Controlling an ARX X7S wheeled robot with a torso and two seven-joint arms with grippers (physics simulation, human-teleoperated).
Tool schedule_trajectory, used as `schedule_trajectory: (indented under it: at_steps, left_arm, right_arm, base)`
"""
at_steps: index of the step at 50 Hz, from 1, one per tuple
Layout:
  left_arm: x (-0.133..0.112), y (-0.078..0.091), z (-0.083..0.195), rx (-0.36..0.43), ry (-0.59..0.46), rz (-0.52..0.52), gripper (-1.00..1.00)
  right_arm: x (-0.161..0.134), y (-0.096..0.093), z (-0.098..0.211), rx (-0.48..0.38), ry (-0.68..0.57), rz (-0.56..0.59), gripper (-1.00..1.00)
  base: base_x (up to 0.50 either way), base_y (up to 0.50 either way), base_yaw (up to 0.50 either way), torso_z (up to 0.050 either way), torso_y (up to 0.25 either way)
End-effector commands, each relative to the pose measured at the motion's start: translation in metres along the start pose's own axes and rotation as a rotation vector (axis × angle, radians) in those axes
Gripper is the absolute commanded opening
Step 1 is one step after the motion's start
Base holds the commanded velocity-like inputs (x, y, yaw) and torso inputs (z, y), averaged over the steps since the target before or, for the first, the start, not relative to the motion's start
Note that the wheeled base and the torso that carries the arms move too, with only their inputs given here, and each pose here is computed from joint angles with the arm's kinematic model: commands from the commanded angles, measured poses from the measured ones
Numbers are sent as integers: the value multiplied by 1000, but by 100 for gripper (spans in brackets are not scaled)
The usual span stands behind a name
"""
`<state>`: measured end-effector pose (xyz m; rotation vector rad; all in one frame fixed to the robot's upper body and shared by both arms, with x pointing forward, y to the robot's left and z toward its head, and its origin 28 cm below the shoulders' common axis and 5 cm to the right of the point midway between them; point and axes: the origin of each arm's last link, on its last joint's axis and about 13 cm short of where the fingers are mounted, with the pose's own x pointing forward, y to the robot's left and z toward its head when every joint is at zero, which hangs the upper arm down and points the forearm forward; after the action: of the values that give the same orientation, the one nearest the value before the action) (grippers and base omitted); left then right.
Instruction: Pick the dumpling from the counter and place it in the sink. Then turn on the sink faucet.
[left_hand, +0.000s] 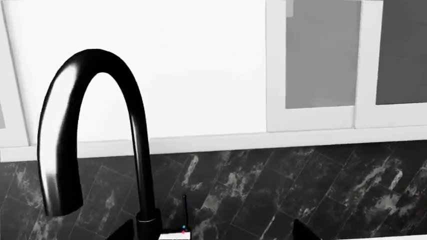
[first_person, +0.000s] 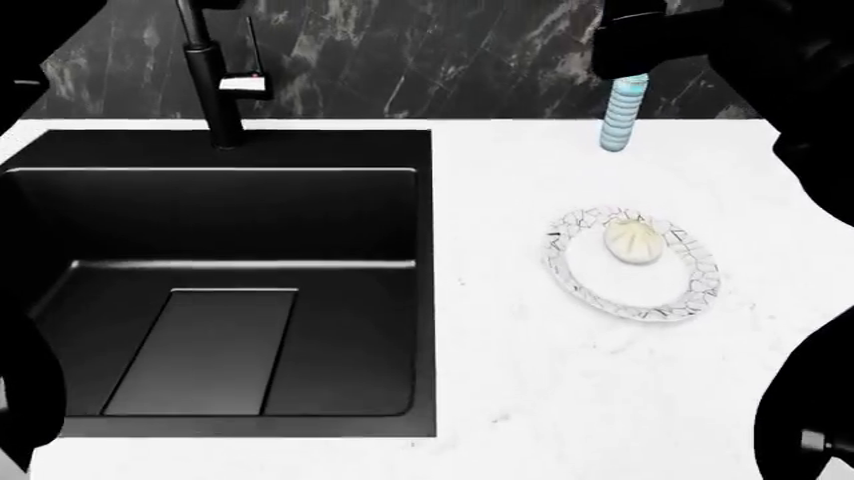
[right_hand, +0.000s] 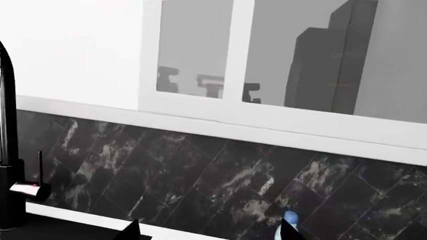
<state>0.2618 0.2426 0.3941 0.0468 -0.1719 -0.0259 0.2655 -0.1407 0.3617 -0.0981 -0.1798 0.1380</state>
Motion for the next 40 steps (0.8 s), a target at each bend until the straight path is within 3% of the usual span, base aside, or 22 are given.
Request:
schedule_trajectory:
  at_steps: [1,24,32,37,38,40]
  left_arm:
    - [0,-1,2,7,-1,0,100]
    - [-1,0,-1,1,1,8,100]
    - [0,1,-3,1,4,11,100]
    - [1,3,-3,0,8,18,100]
    - [2,3,-5,-3,9,20,100]
    - [3,2,-7,-2,14,18,100]
  right_arm:
    - [-1,-1,-1,2,1,0,100]
    - [-4,-1,2,-17,-14,0,100]
    - [-3,-1,5,-27,-3,3,100]
    - [-25,-5,2,-56,60,-13,100]
    - [-36,-12,5,-74,72,-59,100]
    - [-51,-11,7,-63,90,-12,100]
  base:
    - [500,0,0,0,0]
    - [499,0,0,0,1]
    - [0,0,0,0,0]
    - [0,0,0,0,0]
    - [0,0,0,0,0]
    - [0,0,0,0,0]
